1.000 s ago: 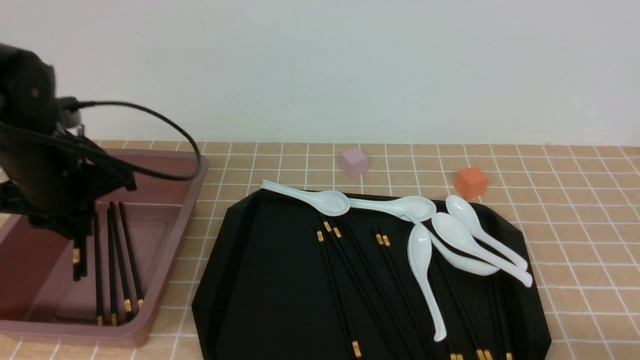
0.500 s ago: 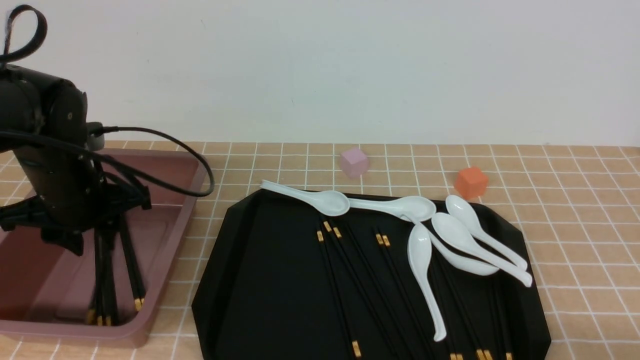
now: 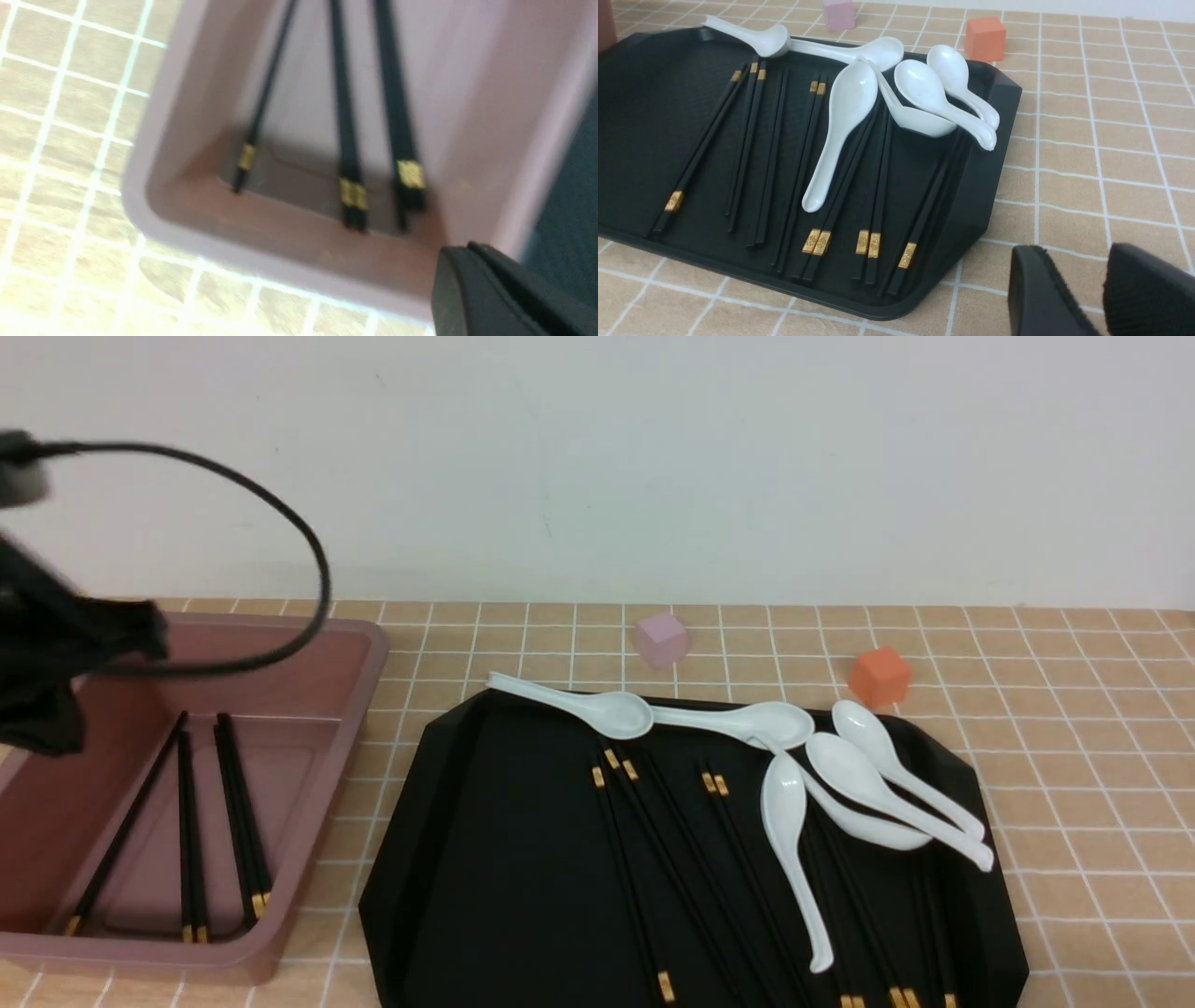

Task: On brown tablecloth take chopsticks from black tray and put them in box.

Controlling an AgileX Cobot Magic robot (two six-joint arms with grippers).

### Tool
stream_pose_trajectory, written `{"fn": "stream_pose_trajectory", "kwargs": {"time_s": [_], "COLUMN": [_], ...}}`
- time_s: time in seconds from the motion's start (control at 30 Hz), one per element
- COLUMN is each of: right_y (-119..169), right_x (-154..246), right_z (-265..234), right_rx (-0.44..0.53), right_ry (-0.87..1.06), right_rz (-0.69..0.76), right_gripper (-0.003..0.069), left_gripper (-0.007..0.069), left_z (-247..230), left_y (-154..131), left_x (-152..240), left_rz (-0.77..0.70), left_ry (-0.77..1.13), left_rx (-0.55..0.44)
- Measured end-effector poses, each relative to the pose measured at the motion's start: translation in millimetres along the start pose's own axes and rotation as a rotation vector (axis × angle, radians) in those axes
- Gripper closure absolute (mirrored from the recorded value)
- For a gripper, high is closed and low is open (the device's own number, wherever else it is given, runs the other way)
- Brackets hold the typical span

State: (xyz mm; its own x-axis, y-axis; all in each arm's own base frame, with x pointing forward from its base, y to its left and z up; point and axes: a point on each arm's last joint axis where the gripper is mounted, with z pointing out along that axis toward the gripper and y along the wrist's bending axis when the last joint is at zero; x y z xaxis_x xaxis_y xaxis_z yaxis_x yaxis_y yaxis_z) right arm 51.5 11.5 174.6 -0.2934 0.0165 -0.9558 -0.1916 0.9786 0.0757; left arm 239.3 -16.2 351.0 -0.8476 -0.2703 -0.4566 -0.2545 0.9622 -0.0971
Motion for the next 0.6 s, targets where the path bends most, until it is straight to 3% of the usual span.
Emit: {"fn": "stream_pose_trajectory", "kwargs": {"time_s": [0.27, 0.6], "right_y": [0, 0], "right_x": [0, 0], "right_z": [0, 0], "right_rx": [0.000, 0.000], "right_ry": [0.000, 0.000], "right_rz": [0.000, 0.000], "right_gripper": [0.0419, 0.0419], "left_gripper": [0.0638, 0.0638], "left_z": [-43, -32], "left_y": [22, 48], "left_x": [70, 159], "left_rz": [-0.012, -0.076], "left_ry": [-0.138, -0.438], "left_rx": [0.137, 0.344]}}
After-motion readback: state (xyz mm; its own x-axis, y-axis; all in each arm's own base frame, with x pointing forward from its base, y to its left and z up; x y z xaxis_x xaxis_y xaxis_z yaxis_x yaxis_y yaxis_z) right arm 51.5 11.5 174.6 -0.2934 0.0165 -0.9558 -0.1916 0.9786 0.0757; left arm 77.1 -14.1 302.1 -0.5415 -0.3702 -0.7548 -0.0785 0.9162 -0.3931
